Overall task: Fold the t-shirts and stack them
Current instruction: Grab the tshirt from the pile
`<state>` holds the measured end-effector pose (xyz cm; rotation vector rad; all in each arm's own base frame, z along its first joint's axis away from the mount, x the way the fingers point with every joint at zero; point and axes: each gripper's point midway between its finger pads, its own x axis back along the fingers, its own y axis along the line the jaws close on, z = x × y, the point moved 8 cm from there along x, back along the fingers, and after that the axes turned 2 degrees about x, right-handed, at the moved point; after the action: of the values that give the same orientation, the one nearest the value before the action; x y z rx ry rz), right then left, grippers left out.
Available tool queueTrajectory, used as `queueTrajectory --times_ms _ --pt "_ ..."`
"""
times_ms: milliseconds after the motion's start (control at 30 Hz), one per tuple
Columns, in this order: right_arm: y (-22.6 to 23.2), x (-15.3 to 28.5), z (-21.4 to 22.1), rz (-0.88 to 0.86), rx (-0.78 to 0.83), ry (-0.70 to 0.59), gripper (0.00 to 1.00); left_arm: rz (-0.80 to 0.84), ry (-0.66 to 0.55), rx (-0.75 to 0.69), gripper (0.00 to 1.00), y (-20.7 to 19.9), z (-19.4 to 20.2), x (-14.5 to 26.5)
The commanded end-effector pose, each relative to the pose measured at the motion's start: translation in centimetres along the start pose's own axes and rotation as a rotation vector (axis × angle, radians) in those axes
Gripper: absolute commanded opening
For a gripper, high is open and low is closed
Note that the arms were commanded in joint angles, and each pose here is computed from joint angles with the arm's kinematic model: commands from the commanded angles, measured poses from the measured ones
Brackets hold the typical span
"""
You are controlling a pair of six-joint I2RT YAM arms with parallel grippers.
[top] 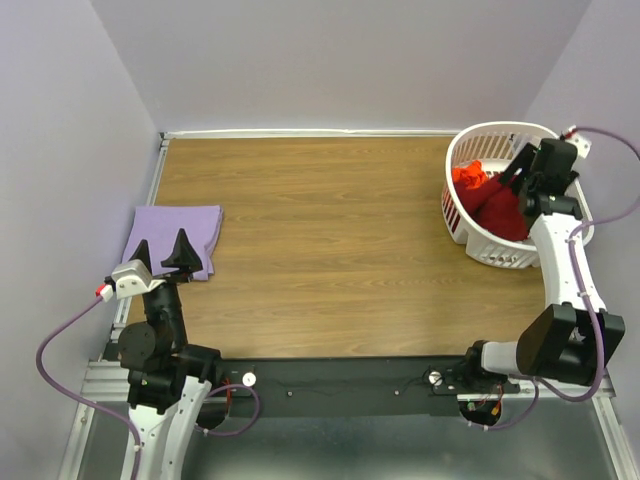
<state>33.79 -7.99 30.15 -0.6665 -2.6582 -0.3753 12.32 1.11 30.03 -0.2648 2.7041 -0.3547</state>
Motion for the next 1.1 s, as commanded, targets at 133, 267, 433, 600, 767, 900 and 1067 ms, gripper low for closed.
queueTrajectory --times_ms 133,267,433,600,767,900,1067 --pt "-1.2 0.8 2.2 0.052 0.010 0.045 1.00 0.052 -0.117 0.052 0.85 0.1 -2.1 1.6" --pt "0.4 -1.0 4.5 -0.075 0.023 0.210 0.91 0.049 -0.120 0.050 0.85 0.1 -2.1 1.6" --pt "0.4 -2.9 5.7 -0.045 0.036 0.267 0.90 0.045 -0.118 0.050 0.85 0.2 -2.1 1.6" --pt "0.8 -4.7 6.8 -0.059 0.026 0.324 0.89 0.048 -0.118 0.049 0.85 0.1 -2.1 1.6" --pt "0.9 -5.9 7.1 -0.031 0.014 0.338 0.75 0.049 -0.121 0.047 0.85 0.2 -2.1 1.6" --pt "0.8 -6.6 6.7 0.007 0.022 0.324 0.51 0.050 -0.121 0.045 0.85 0.1 -2.0 1.6" --pt "1.1 -6.7 4.2 0.025 0.029 0.250 0.07 0.048 -0.118 0.042 0.85 0.1 -2.0 1.5"
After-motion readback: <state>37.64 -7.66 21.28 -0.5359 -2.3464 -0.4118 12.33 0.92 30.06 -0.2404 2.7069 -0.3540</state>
